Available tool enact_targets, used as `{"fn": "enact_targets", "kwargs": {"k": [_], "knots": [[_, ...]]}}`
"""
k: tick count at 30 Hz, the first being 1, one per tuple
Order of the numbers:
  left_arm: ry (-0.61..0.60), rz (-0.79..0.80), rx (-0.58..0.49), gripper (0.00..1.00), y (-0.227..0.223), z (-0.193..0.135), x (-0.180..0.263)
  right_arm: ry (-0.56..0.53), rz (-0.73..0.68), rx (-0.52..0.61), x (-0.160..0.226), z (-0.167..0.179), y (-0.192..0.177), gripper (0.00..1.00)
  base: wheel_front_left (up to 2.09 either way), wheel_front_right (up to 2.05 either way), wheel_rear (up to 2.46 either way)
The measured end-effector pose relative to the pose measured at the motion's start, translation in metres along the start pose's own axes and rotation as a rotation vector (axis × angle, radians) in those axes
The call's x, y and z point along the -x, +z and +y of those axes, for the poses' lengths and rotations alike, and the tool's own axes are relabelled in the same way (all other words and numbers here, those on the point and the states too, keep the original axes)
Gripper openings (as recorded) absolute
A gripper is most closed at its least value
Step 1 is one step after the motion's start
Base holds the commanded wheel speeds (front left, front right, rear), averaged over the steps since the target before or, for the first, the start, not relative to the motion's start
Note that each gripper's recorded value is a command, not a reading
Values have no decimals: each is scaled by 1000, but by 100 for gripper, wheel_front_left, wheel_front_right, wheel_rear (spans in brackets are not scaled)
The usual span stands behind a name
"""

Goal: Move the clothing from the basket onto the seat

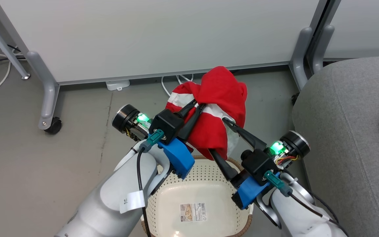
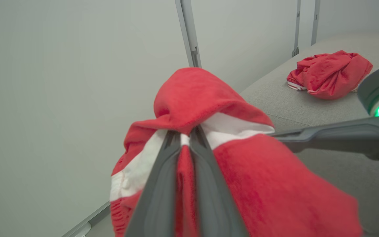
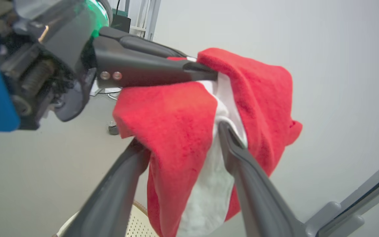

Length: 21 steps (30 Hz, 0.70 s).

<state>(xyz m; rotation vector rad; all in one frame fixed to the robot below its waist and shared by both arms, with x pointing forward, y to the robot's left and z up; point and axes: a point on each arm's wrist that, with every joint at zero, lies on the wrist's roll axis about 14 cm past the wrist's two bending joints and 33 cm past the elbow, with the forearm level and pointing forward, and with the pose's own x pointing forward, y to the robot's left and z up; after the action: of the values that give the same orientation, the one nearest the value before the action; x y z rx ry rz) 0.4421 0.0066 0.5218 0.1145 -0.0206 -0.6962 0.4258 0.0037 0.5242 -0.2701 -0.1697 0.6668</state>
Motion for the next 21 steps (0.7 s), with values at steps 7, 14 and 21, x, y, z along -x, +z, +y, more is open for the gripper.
{"fn": "enact_targets", "kwargs": {"k": [7,14,21], "knots": [[-9,3,2,0,-1,-3,-1,-33,10,5,-2,-11,-2,33,0,0,0],[-10,3,-1,0,-1,-3,-1,-37,12,0,-2,-12,-2,0,0,0,0],[-10,2,-4,0,0,-4,-1,-39,6,-18,-2,-12,0,0,0,0,0]]}}
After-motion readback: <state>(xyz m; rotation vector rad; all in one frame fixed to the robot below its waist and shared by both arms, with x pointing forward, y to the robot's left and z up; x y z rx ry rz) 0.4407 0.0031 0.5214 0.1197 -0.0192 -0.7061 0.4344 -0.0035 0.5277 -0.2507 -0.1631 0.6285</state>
